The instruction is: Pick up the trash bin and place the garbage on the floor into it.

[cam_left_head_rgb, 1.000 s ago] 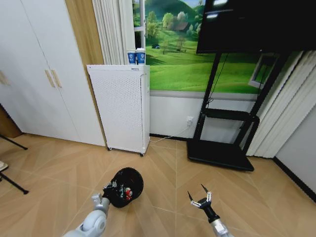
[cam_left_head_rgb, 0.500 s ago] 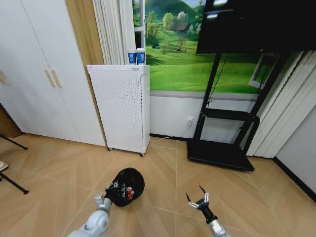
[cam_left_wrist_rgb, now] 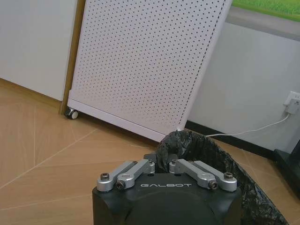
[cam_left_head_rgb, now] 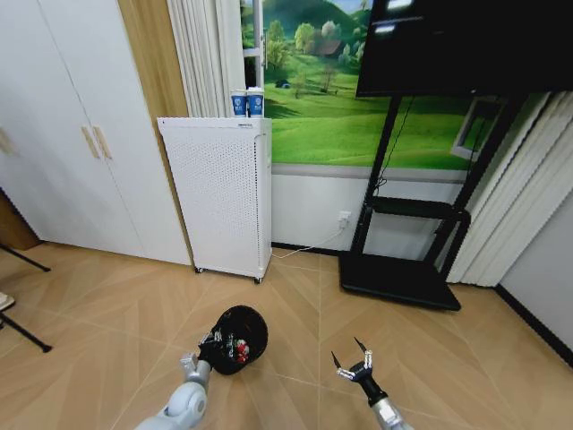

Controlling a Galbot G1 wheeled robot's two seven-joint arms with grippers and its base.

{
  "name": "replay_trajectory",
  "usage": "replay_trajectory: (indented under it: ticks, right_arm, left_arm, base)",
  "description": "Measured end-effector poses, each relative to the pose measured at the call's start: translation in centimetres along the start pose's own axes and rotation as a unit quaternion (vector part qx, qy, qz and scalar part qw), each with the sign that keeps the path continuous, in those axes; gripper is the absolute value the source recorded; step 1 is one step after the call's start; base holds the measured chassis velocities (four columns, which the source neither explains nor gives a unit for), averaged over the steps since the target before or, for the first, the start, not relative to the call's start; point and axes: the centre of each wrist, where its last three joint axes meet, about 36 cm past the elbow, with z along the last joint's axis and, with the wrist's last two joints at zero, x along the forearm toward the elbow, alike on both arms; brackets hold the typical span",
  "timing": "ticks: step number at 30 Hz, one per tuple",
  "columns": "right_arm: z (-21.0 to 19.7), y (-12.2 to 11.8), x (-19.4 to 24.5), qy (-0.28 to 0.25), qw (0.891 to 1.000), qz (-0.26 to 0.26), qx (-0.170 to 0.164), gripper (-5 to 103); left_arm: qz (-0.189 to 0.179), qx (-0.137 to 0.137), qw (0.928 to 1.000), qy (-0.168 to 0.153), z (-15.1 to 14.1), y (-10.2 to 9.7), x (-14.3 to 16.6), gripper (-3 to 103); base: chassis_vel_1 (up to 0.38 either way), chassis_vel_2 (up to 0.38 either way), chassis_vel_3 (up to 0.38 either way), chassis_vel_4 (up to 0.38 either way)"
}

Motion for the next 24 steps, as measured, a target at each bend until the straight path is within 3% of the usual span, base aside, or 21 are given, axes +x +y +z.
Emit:
replay_trajectory:
  ticks: [6, 8, 10, 15, 17, 21, 24]
  right_arm:
    - [0.1, 0.4, -0.4, 0.001, 1.000, -0.002, -0.004, 100]
    - [0.1, 0.5, -0.6, 0.001, 1.000, -0.002, -0.006, 100]
    - [0.3, 0.4, -0.9, 0.002, 1.000, -0.006, -0.005, 100]
    - [0.5, 0.4, -1.3, 0.002, 1.000, -0.008, -0.005, 100]
    - [0.4, 0.5, -1.3, 0.002, 1.000, -0.008, -0.006, 100]
    - [0.2, 0.7, -0.9, 0.002, 1.000, -0.004, -0.010, 100]
    - [0.2, -0.1, 0.2, 0.007, 1.000, 0.014, -0.007, 100]
  left_arm:
    - [-0.004, 0.004, 1.0000, 0.008, 0.6, -0.2, 0.5, 6]
    - [-0.007, 0.005, 0.9999, 0.010, 0.8, -0.1, 0.8, 10]
    - [-0.013, 0.009, 0.9998, 0.011, 0.8, -0.3, 1.7, 26]
    - [-0.018, 0.010, 0.9997, 0.011, 0.5, -0.4, 2.9, 38]
    - [-0.019, 0.009, 0.9997, 0.012, 0.4, -0.3, 3.2, 48]
    - [-0.017, 0.007, 0.9998, 0.011, 0.1, -0.2, 3.6, 59]
    - [-0.009, -0.012, 0.9998, 0.009, -1.1, -0.5, 3.8, 76]
  base:
    - [0.000, 0.000, 0.000, 0.000]
    - [0.000, 0.000, 0.000, 0.000]
    - [0.000, 0.000, 0.000, 0.000]
    - [0.000, 0.000, 0.000, 0.000]
    - [0.000, 0.000, 0.000, 0.000]
    - [0.000, 0.000, 0.000, 0.000]
    - [0.000, 0.000, 0.000, 0.000]
